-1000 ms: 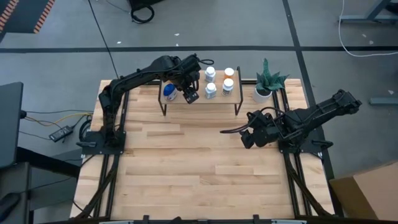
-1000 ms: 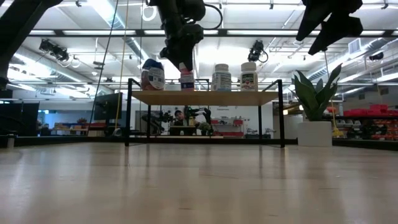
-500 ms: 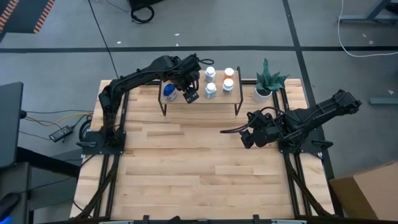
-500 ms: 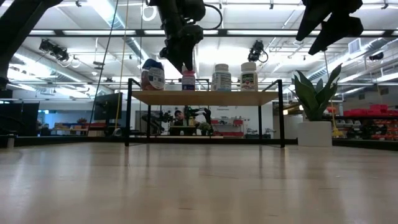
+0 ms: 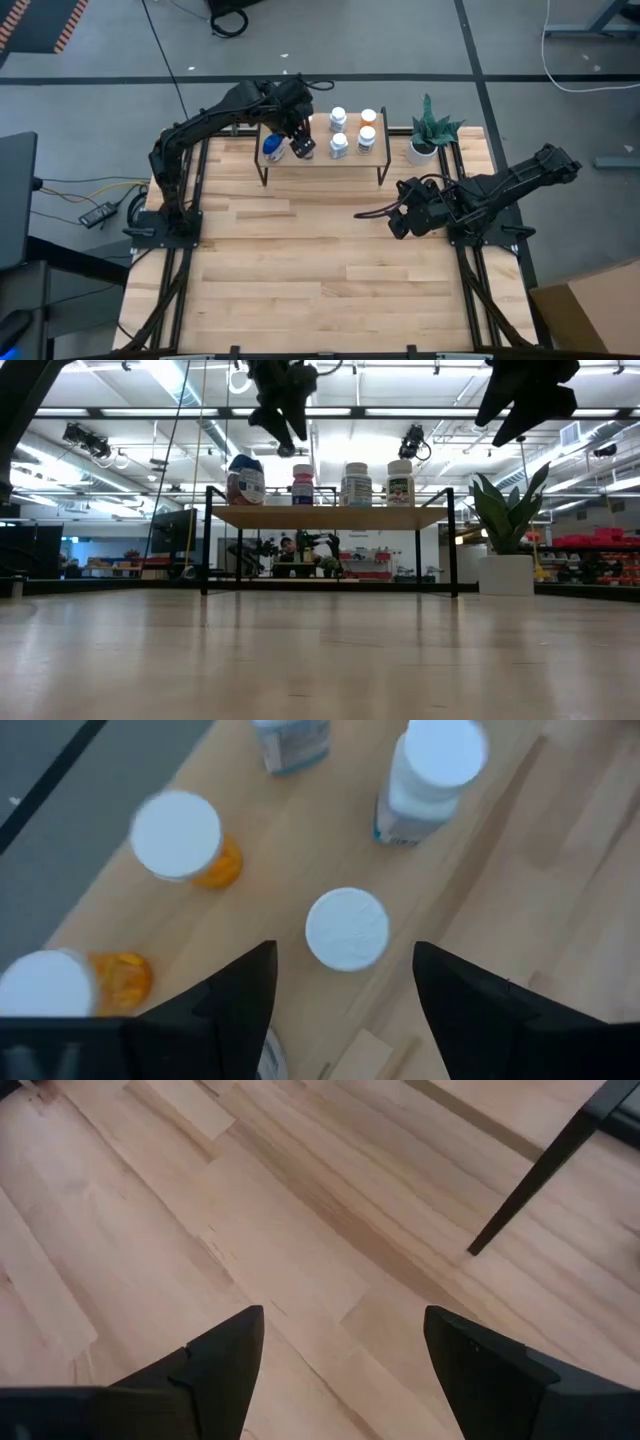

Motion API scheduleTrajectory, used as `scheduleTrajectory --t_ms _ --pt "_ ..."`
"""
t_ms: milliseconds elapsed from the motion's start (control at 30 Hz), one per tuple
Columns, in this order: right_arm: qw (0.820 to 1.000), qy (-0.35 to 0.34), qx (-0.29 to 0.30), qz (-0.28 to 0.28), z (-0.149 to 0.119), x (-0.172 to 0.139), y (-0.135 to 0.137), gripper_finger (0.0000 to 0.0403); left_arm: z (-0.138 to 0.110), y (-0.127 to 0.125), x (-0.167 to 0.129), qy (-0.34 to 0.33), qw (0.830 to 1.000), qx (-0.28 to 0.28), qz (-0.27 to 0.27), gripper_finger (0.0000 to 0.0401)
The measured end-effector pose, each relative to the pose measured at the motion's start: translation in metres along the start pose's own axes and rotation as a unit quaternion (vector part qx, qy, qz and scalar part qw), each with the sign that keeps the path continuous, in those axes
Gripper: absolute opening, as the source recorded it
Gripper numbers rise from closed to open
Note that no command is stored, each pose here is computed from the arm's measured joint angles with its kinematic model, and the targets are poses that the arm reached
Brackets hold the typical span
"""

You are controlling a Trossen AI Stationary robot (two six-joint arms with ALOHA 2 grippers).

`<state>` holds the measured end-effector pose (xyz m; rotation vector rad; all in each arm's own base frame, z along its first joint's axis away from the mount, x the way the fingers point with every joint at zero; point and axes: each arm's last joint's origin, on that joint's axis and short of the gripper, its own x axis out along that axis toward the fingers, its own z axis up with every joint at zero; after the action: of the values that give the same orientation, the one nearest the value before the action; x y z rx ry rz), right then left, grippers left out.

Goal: Pick and place medicine bottles onto shelf by color
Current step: Return to Home Position

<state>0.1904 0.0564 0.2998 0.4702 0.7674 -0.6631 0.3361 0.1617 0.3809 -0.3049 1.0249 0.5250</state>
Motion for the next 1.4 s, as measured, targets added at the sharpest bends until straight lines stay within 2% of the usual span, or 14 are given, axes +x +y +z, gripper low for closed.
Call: scheduleTrajectory --t_ms 233,367,500,600,733,900,1000,1133,1267,1333,1400 --pt "0.999 -0.001 -0.036 0.000 0.000 0.000 0.000 0.0282 0.003 -0.011 -0.043 -0.030 0.999 -0.020 -0.013 0.0241" --pt "1.000 -0.009 -0.006 0.016 0.002 -0.001 0.004 0.0282 0.006 -0.026 -0.075 -0.078 0.995 -0.023 -0.052 0.0229" --pt "0.999 -0.014 0.039 0.026 0.006 -0.004 0.005 0.0282 -0.007 -0.042 -0.110 -0.146 0.984 -0.008 -0.100 0.0205" --pt "0.999 -0.014 0.025 0.025 0.007 -0.003 0.005 0.0282 -0.021 -0.051 -0.130 -0.177 0.977 0.002 -0.116 0.0179" --pt "0.999 -0.016 -0.027 0.024 0.007 -0.003 0.005 0.0282 -0.042 -0.060 -0.135 -0.200 0.972 0.017 -0.126 0.0136" --pt "0.996 -0.014 -0.083 0.017 0.006 -0.003 0.004 0.0274 -0.076 -0.063 -0.116 -0.248 0.955 -0.006 -0.163 0.0060" --pt "0.997 -0.025 -0.069 0.016 0.007 -0.003 0.005 0.0262 -0.100 -0.064 -0.102 -0.318 0.924 -0.034 -0.208 0.0013" --pt "0.992 -0.057 -0.115 0.019 0.008 -0.005 0.009 0.0230 -0.135 -0.059 -0.094 -0.432 0.858 -0.059 -0.271 0.0010" --pt "0.987 -0.096 -0.130 0.017 0.005 -0.009 0.011 0.0163 -0.176 -0.045 -0.077 -0.477 0.821 -0.098 -0.299 0.0004" --pt "0.986 -0.094 -0.139 0.013 -0.004 -0.002 0.011 0.0124 -0.194 -0.038 -0.068 -0.498 0.800 -0.124 -0.312 0.0005" --pt "0.986 -0.089 -0.139 0.030 -0.017 0.011 0.012 0.0088 -0.212 -0.032 -0.059 -0.515 0.775 -0.151 -0.332 0.0005"
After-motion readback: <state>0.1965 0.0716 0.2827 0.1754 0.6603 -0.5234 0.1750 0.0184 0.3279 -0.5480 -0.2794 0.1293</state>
